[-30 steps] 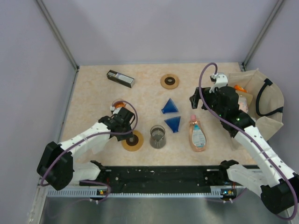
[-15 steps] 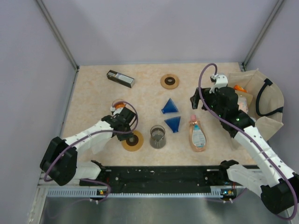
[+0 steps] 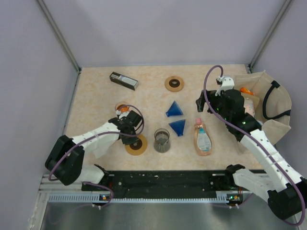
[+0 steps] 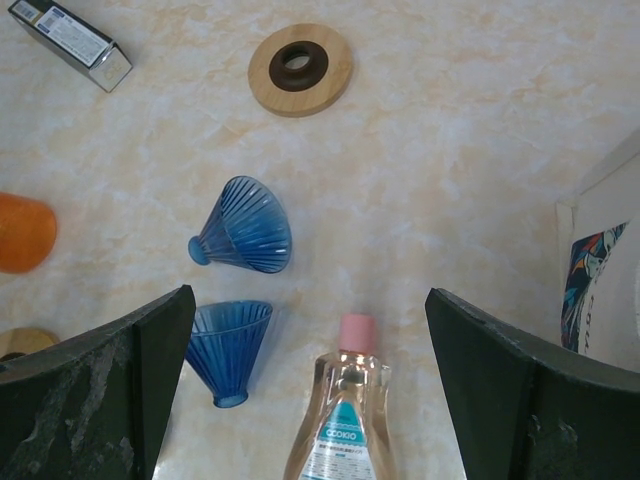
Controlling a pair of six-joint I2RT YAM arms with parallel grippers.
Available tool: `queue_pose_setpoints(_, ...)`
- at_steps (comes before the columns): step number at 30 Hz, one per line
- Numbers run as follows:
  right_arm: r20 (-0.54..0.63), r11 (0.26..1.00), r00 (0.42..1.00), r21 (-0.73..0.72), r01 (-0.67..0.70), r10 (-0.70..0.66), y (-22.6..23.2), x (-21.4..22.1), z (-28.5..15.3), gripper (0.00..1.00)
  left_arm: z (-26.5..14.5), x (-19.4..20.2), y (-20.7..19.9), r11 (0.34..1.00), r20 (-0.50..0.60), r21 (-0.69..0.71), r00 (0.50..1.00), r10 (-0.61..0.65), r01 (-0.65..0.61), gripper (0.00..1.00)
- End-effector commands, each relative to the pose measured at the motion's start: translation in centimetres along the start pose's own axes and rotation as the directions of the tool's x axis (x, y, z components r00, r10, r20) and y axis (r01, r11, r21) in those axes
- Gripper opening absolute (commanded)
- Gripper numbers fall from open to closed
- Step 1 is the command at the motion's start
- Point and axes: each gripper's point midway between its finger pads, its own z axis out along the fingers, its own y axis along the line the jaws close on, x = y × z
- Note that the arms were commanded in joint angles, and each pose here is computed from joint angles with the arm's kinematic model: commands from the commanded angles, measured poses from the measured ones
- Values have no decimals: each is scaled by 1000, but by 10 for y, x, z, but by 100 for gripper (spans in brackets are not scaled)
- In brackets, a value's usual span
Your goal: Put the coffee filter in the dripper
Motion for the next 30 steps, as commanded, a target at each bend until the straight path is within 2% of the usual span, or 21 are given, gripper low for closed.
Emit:
queue_pose_setpoints(1,34,1000,999,18,-2,1,-4,-9,0,99,4,-5,0,999,24,-36,1000,-2,3,19)
queue_pose_setpoints(4,35,1000,999,18,-3,3,-4,-9,0,99,6,-2,2,999,15,-53,1000,9,-8,13)
queue_pose_setpoints(11,42,1000,999,26,-4,3,-5,-11,-3,99,12,5,9,994,-10,-108,1000,25,-26,16)
queue_pose_setpoints(13,48,1000,999,26,-6,5,-5,-12,-4,99,12,5,9,993,-14,-115,999,31,-33,11)
queue_pose_setpoints(15,53,1000,999,28,-5,4,-5,-13,-5,99,10,3,10,992,-10,-124,999,32,-33,0)
queue_pose_setpoints(17,55,999,998,37,-6,4,-7,-13,-6,99,4,-1,5,994,5,-104,999,47,-46,0)
queue_pose_setpoints(24,67,1000,998,27,-7,6,-6,-17,-10,99,-35,-27,-9,999,159,35,987,27,-33,0)
queue_pose_setpoints(30,75,999,997,-44,0,3,7,-20,-11,99,-76,-47,-12,986,284,167,959,-17,-31,0)
